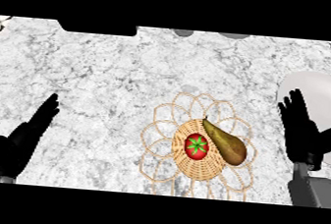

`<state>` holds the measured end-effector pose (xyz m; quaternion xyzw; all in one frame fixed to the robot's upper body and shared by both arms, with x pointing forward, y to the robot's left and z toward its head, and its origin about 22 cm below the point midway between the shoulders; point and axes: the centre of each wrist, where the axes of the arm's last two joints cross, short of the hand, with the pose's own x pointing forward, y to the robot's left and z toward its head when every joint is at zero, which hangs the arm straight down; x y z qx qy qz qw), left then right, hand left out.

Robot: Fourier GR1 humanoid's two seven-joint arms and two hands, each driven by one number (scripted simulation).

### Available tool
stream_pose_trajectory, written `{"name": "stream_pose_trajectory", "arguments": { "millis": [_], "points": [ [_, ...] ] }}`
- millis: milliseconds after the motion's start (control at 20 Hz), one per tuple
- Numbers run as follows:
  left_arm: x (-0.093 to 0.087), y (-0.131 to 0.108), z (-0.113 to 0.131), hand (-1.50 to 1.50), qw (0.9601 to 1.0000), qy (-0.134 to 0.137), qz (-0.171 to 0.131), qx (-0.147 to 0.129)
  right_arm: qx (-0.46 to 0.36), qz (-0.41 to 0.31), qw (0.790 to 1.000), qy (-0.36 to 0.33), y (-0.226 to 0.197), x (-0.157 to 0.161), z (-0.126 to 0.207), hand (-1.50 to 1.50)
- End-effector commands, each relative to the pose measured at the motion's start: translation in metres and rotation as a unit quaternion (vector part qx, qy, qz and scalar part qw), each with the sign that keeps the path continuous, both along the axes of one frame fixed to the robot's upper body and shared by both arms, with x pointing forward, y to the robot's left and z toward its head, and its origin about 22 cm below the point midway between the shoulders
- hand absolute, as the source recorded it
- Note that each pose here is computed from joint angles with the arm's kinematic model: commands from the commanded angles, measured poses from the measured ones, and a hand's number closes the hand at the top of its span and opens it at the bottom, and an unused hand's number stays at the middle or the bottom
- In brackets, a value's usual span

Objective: Pick the tomato from the placemat and place it in the plate

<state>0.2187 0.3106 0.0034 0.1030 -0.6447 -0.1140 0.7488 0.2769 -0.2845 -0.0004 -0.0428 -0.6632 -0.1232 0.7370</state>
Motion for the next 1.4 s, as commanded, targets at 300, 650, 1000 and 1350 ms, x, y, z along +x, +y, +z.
{"name": "stream_pose_trajectory", "arguments": {
  "millis": [300,650,1000,1350],
  "points": [
    [-0.009,-0.025,-0.029,0.0,0.9907,0.08,0.06,-0.093,-0.388,-0.112,0.915,0.011,-0.09,-0.032,0.046,1.5],
    [-0.013,-0.044,-0.033,0.0,0.9815,0.113,0.067,-0.139,-0.259,-0.344,0.889,-0.154,0.009,-0.071,0.053,-1.5],
    [0.002,-0.046,-0.028,0.0,0.9831,0.111,0.053,-0.135,-0.324,-0.275,0.902,-0.083,0.035,-0.141,0.062,-1.5],
    [0.009,-0.059,-0.018,0.0,0.9833,0.106,0.042,-0.142,-0.399,-0.133,0.902,0.097,0.044,-0.174,0.061,-1.5]
  ]
}}
